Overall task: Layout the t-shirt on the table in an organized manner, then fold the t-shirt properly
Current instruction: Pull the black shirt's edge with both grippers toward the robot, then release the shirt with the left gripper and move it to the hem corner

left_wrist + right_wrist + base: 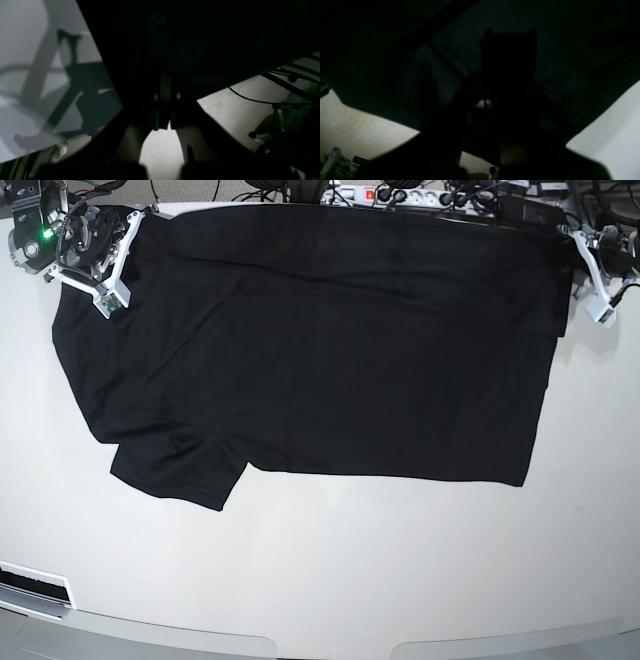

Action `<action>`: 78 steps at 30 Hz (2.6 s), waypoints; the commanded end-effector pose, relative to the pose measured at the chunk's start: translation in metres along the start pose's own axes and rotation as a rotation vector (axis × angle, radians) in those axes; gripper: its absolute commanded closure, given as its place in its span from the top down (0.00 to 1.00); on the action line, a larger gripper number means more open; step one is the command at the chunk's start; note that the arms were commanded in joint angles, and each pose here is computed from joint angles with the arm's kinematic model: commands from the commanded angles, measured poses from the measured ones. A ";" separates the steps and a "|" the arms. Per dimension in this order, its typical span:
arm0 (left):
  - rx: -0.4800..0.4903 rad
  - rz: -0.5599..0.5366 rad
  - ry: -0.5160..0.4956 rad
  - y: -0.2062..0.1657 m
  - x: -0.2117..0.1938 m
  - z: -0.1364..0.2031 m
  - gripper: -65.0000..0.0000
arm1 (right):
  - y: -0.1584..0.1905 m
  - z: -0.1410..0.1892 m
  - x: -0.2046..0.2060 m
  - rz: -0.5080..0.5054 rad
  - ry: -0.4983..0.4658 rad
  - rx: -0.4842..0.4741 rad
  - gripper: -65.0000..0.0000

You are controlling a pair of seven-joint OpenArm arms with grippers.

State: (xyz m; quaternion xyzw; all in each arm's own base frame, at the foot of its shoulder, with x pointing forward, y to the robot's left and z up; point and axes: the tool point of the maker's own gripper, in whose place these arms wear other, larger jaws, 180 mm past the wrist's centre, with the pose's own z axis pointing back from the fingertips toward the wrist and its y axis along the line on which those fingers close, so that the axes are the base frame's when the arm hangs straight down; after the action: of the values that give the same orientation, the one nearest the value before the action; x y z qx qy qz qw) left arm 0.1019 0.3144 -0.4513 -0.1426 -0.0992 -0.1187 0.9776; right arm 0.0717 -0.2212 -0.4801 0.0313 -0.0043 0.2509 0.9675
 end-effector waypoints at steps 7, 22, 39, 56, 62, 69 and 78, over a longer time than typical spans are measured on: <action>-0.006 -0.043 -0.077 -0.007 0.033 0.016 0.00 | -0.003 0.006 -0.016 0.004 0.074 -0.039 0.00; 0.021 -0.106 -0.209 -0.003 0.093 0.031 0.04 | -0.025 0.046 0.045 0.017 -0.110 -0.171 0.24; 0.125 0.016 -0.575 0.069 0.240 0.051 0.60 | -0.027 0.051 0.069 -0.001 -0.234 -0.175 0.26; 0.040 0.295 -0.704 0.052 0.276 -0.056 0.60 | -0.027 0.052 0.071 -0.008 -0.246 -0.178 0.26; -0.080 0.251 -0.730 0.013 0.296 -0.066 0.60 | -0.028 0.052 0.071 -0.017 -0.247 -0.182 0.26; -0.071 0.230 -0.760 0.015 0.314 -0.053 0.60 | -0.028 0.053 0.074 -0.016 -0.264 -0.183 0.26; -0.059 0.200 -0.793 0.017 0.323 -0.042 0.00 | -0.064 0.084 0.135 -0.103 -0.469 -0.290 0.28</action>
State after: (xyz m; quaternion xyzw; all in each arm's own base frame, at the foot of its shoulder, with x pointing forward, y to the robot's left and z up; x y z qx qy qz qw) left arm 0.4038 0.2460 -0.4438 -0.2135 -0.4211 0.0443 0.8804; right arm 0.2124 -0.2123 -0.4056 -0.0406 -0.2447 0.1811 0.9517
